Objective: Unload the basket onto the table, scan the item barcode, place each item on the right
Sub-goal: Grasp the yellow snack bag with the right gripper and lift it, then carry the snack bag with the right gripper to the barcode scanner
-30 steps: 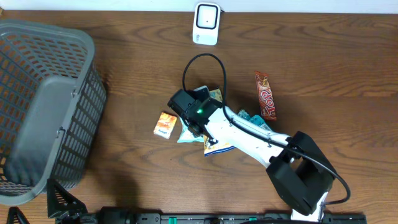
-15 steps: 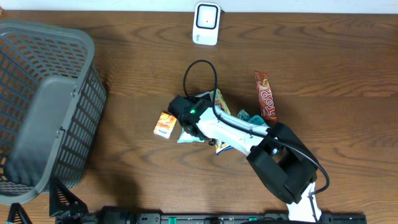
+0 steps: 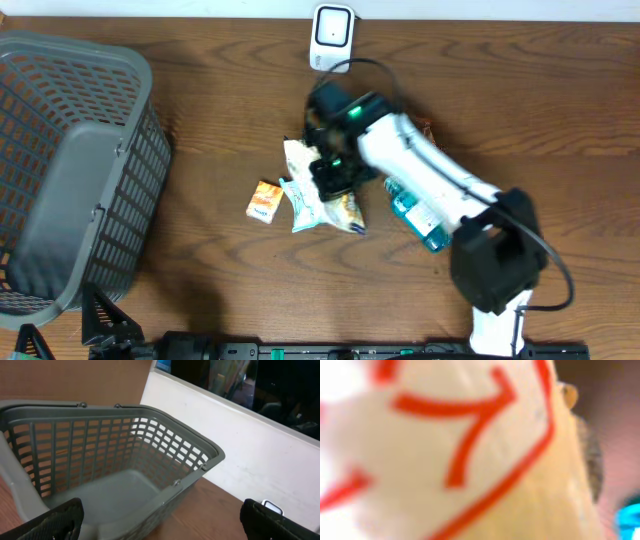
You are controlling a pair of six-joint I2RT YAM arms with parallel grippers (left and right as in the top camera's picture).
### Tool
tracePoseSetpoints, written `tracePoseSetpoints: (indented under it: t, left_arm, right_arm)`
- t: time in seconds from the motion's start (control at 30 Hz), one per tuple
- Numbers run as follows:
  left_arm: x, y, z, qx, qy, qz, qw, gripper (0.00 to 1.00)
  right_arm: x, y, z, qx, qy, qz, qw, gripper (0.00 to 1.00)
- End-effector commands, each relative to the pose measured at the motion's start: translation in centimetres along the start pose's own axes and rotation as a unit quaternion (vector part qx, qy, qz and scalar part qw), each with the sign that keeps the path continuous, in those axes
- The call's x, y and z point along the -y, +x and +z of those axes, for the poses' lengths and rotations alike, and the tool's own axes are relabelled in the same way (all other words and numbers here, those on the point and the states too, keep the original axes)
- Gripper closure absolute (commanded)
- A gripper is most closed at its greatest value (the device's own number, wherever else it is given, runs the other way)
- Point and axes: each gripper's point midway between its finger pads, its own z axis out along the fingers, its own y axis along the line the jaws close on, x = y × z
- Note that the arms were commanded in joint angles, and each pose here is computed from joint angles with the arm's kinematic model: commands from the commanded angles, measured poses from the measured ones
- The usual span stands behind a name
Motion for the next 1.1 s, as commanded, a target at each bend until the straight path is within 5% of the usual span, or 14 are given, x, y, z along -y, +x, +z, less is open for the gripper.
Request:
tracePoseSetpoints:
  t: [0.0, 0.2, 0.67, 0.9, 1.07]
  left_arm:
    - [-0.2, 0.0, 0.1, 0.001, -0.005, 0.013, 1.0, 0.01]
    - [-0.2, 0.0, 0.1, 0.001, -0.005, 0.013, 1.0, 0.0]
    - [-0.2, 0.0, 0.1, 0.001, -0.005, 0.013, 1.0, 0.0]
    - [-0.2, 0.1, 0.1, 0.001, -0.005, 0.013, 1.0, 0.0]
    - [-0.2, 0.1, 0.1, 0.001, -0.005, 0.013, 1.0, 0.0]
  right_arm:
    - [-7.4, 0.9, -5.5, 0.036, -0.295, -0.143, 0.944, 0.99]
    - [-9.2, 0.5, -10.1, 0.062, -0.438, -0.099, 0.891, 0.99]
    - [-9.1, 1.9, -9.0, 0.051, -0.399, -0.139, 0.905, 0.98]
    - [-8.7, 4.6, -11.0, 0.06, -0.31, -0.18, 0.932, 0.99]
    - [-8.1, 7.0, -13.6, 0.101, -0.162, -0.213, 0.958, 0.98]
